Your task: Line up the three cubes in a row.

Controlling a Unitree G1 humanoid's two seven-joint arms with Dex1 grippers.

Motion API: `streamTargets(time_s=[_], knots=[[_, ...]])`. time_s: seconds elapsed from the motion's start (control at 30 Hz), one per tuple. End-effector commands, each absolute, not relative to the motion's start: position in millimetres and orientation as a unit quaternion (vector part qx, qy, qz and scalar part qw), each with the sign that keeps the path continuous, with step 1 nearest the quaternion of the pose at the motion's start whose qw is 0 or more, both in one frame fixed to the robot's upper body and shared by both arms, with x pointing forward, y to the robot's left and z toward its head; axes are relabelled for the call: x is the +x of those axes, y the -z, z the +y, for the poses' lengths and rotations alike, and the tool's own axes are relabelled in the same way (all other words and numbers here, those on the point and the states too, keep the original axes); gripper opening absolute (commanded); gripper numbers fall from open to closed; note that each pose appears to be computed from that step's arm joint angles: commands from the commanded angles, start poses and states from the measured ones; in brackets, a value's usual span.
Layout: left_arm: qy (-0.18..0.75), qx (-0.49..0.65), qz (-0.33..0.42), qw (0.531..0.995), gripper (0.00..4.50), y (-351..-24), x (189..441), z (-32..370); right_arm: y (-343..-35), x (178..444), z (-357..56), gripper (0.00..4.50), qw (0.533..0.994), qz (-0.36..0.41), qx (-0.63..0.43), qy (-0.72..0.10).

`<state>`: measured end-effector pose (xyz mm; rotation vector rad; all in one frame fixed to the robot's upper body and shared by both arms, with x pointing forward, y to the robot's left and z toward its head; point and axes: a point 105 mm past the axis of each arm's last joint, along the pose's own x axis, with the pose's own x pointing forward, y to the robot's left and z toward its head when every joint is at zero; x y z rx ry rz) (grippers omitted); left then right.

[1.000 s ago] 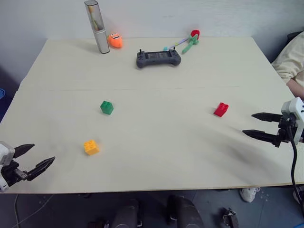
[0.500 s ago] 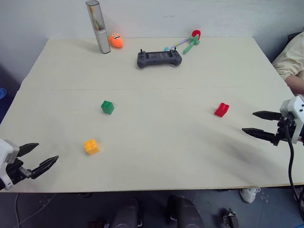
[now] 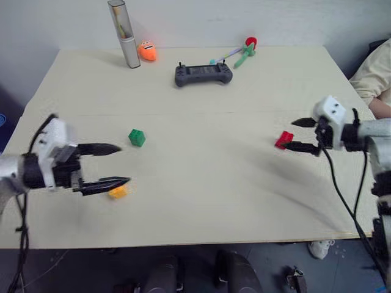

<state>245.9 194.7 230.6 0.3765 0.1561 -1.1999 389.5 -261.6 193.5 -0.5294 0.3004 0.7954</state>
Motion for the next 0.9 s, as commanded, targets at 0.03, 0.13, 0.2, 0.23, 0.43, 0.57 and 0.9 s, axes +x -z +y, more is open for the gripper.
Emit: streamTargets(time_s=[0.03,0.13,0.2,0.23,0.43,0.57,0.9], knots=[[0.597,0.191,0.065,0.776,4.46,-235,242,175,-194,398,-274,4.50,0.885,0.155,-0.263,-0.353],[0.608,0.190,0.061,0.769,4.46,-238,242,169,-190,401,-274,4.50,0.885,0.170,-0.256,-0.351],[0.616,0.195,0.057,0.761,4.46,-240,242,164,-187,404,-274,4.50,0.886,0.178,-0.251,-0.346],[0.619,0.198,0.054,0.758,4.46,-240,241,162,-186,405,-274,4.50,0.888,0.180,-0.246,-0.344],[0.624,0.205,0.050,0.752,4.50,-241,242,158,-182,409,-262,3.63,0.890,0.171,-0.226,-0.358],[0.627,0.207,0.044,0.750,4.50,-243,243,156,-175,411,-260,3.63,0.889,0.176,-0.228,-0.356],[0.638,0.212,0.035,0.739,4.50,-246,246,151,-175,402,-256,1.48,0.869,0.162,-0.246,-0.397]])
